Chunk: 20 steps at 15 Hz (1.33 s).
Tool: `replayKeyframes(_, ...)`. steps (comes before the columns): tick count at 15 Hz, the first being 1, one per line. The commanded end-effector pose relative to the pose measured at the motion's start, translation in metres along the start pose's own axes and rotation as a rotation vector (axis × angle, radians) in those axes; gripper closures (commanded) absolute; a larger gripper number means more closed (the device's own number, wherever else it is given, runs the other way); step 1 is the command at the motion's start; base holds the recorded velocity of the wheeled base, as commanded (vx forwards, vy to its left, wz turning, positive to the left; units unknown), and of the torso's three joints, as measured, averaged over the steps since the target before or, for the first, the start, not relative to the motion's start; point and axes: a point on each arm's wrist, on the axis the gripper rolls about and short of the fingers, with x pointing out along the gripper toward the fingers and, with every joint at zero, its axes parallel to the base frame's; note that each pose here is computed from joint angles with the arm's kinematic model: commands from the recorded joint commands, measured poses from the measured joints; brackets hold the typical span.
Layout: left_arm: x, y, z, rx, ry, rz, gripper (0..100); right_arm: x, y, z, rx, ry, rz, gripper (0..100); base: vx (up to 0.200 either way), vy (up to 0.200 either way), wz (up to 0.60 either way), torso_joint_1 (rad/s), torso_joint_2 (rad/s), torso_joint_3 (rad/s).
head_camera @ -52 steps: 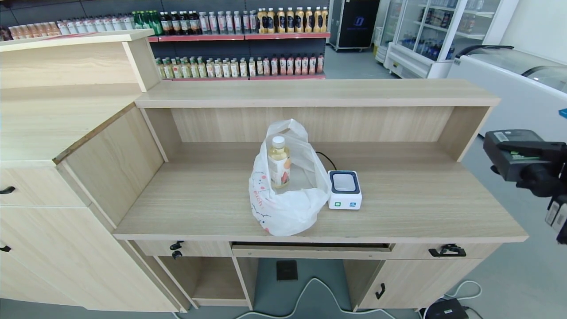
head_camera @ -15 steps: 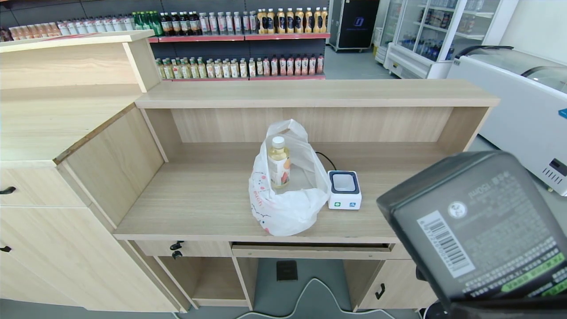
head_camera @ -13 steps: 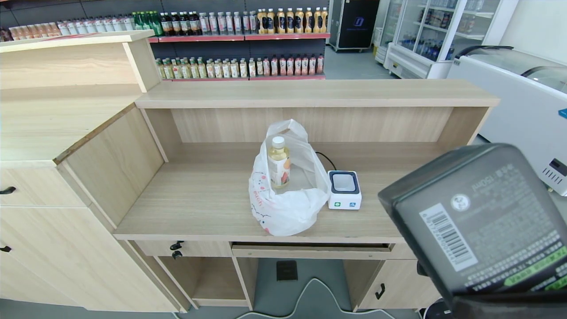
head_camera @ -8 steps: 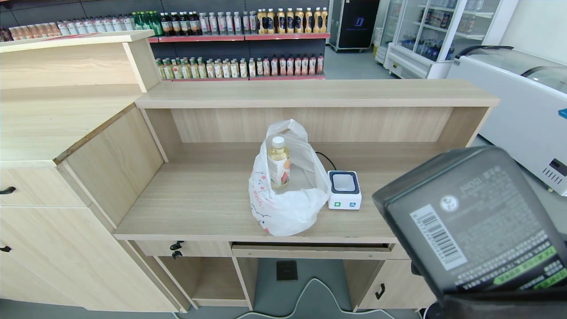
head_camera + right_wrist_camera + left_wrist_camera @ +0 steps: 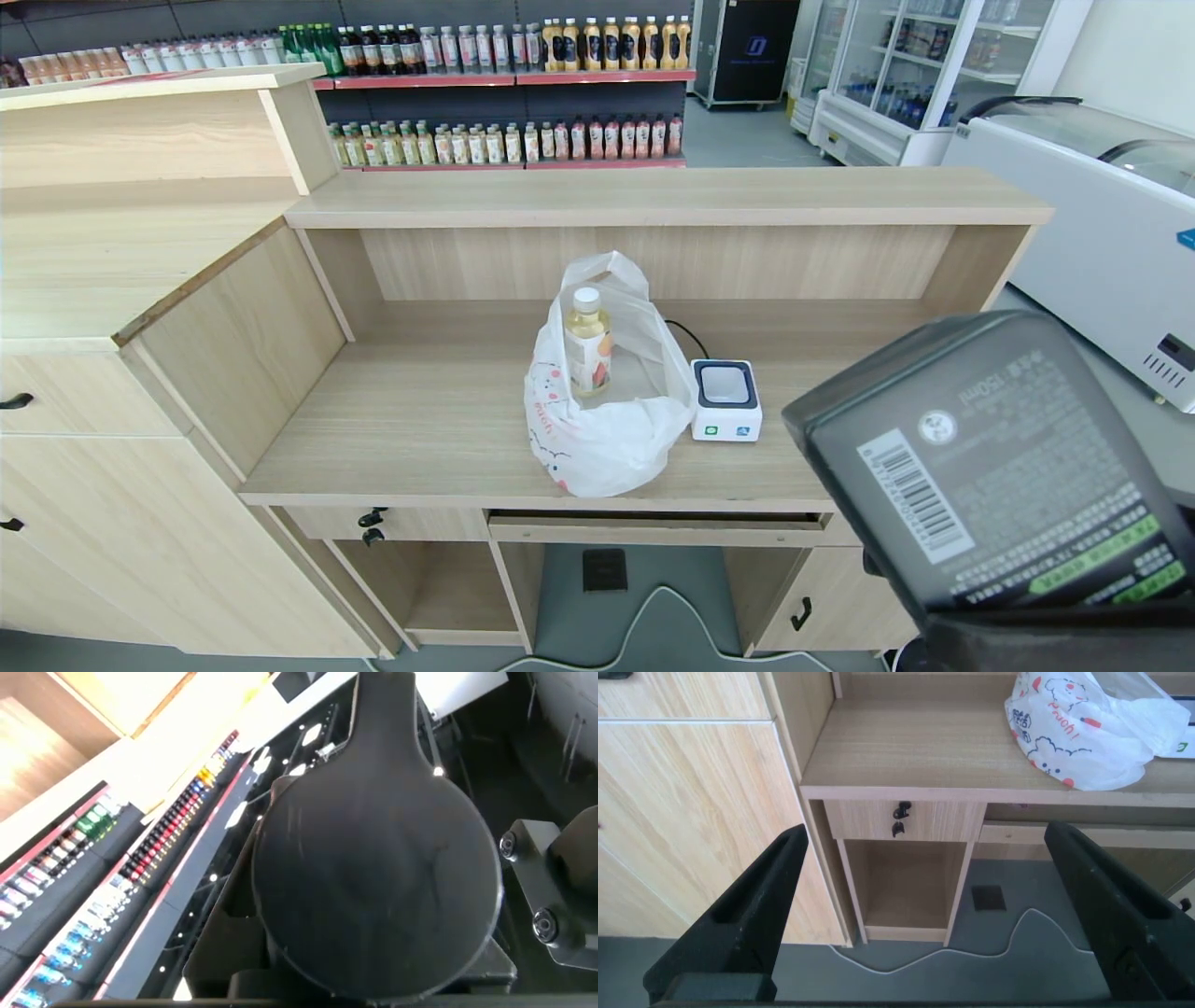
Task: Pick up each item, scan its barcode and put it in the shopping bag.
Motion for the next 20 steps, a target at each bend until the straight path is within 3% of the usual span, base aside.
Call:
replayKeyframes(1,0.000,0.000,0.000,0.000,0.000,0.001,0,0.003,0.001,0.000,0.003,-0.006,-0.001,100,0.000,0.000,0.00,0.000,0.00,0.000)
replayKeyframes(4,0.000,0.000,0.000,0.000,0.000,0.000,0,0.003,0.004,0.000,0.028,-0.006,0.012,100,0.000,0.000,0.00,0.000,0.00,0.000)
replayKeyframes(6,0.000,0.000,0.000,0.000,0.000,0.001,0,0.003,0.011,-0.020,0.143,0.084,0.062,100,0.000,0.000,0.00,0.000,0.00,0.000)
replayKeyframes(8,0.000,0.000,0.000,0.000,0.000,0.001,0,-0.015,0.032,-0.045,0.489,0.295,0.234,100,0.000,0.000,0.00,0.000,0.00,0.000)
replayKeyframes(10,0.000,0.000,0.000,0.000,0.000,0.001,0,-0.040,0.065,-0.053,0.983,0.558,0.339,100,0.000,0.000,0.00,0.000,0.00,0.000)
replayKeyframes(11,0.000,0.000,0.000,0.000,0.000,0.001,0,-0.057,0.073,-0.057,1.178,0.754,0.359,100,0.000,0.000,0.00,0.000,0.00,0.000)
replayKeyframes(12,0.000,0.000,0.000,0.000,0.000,0.001,0,-0.070,0.079,-0.059,1.253,0.919,0.391,100,0.000,0.000,0.00,0.000,0.00,0.000)
replayKeyframes(13,0.000,0.000,0.000,0.000,0.000,0.001,0,-0.099,0.088,-0.058,1.396,1.367,0.435,100,0.000,0.000,0.00,0.000,0.00,0.000)
replayKeyframes(14,0.000,0.000,0.000,0.000,0.000,0.000,0,-0.107,0.093,-0.057,1.457,1.517,0.430,100,0.000,0.000,0.00,0.000,0.00,0.000)
replayKeyframes(15,0.000,0.000,0.000,0.000,0.000,0.001,0,-0.120,0.099,-0.053,1.617,1.745,0.347,100,0.000,0.000,0.00,0.000,0.00,0.000)
replayKeyframes(16,0.000,0.000,0.000,0.000,0.000,0.000,0,-0.130,0.107,-0.050,1.703,1.879,0.272,100,0.000,0.000,0.00,0.000,0.00,0.000)
replayKeyframes(18,0.000,0.000,0.000,0.000,0.000,0.001,0,-0.142,0.117,-0.043,1.816,2.048,0.179,100,0.000,0.000,0.00,0.000,0.00,0.000)
replayKeyframes(20,0.000,0.000,0.000,0.000,0.000,0.000,0,-0.142,0.120,-0.035,1.946,2.135,0.112,100,0.000,0.000,0.00,0.000,0.00,0.000)
